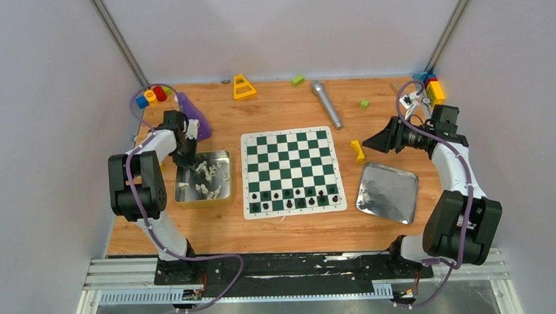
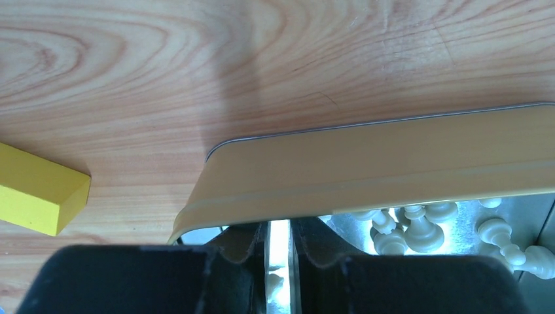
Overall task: Set up the chess pieces on the board
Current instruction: Pick up the chess piece from the storage box, then adjust the chess piece.
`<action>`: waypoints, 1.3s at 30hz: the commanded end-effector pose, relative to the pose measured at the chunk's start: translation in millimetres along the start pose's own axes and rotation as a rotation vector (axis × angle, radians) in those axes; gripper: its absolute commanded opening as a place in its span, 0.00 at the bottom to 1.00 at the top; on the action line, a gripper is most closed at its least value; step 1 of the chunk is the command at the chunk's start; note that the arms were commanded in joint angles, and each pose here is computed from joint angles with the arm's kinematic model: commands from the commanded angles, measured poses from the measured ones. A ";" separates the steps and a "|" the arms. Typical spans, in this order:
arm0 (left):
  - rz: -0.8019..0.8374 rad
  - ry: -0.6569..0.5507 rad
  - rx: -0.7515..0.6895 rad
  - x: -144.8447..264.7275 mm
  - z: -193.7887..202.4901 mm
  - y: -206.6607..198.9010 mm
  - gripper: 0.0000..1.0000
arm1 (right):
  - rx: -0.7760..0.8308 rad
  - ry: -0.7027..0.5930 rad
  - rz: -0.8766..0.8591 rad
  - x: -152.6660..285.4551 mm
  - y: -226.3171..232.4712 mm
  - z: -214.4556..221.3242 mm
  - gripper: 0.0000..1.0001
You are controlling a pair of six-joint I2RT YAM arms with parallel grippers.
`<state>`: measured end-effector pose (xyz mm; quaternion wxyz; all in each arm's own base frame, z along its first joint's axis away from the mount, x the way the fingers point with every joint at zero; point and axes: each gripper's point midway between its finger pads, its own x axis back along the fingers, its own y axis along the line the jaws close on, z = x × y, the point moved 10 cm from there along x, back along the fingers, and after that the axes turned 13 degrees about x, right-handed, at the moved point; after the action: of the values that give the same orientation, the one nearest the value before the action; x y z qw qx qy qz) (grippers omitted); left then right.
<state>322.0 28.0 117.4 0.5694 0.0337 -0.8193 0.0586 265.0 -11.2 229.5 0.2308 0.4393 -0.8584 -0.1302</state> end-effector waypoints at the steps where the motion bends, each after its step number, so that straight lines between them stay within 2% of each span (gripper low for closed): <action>1: 0.004 0.024 0.029 -6.1 4.9 6.7 0.16 | 0.069 -0.028 -0.031 2.5 7.0 -7.7 0.56; 9: 0.032 -0.024 -0.016 18.6 -1.9 12.8 0.03 | 0.070 -0.034 -0.038 2.9 9.1 -10.4 0.56; 16: 0.252 -0.116 -0.256 82.7 -6.3 -9.4 0.03 | 0.113 -0.052 -0.120 -2.8 18.9 -33.0 0.56; 18: 0.319 -0.098 -0.365 102.0 -1.9 -28.8 0.03 | 0.125 -0.044 -0.164 -12.2 19.7 -41.5 0.56; 22: 0.438 -0.140 -0.671 141.2 6.9 -101.1 0.03 | 0.131 -0.019 -0.296 -39.9 27.9 -58.5 0.57; 28: 0.543 -0.234 -0.982 187.0 25.7 -188.7 0.03 | 0.107 0.053 -0.517 -94.6 51.3 -69.9 0.57; 34: 0.564 -0.286 -1.137 206.7 39.7 -248.9 0.03 | 0.085 0.118 -0.645 -131.6 70.2 -65.0 0.59; 39: 0.537 -0.272 -1.184 199.9 45.4 -273.5 0.03 | 0.056 0.163 -0.683 -146.4 83.1 -58.5 0.60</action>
<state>239.4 -236.0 306.5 0.3478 -0.4963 -0.7589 -0.2384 308.5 142.9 258.4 0.2562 0.6900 -0.6597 -0.1518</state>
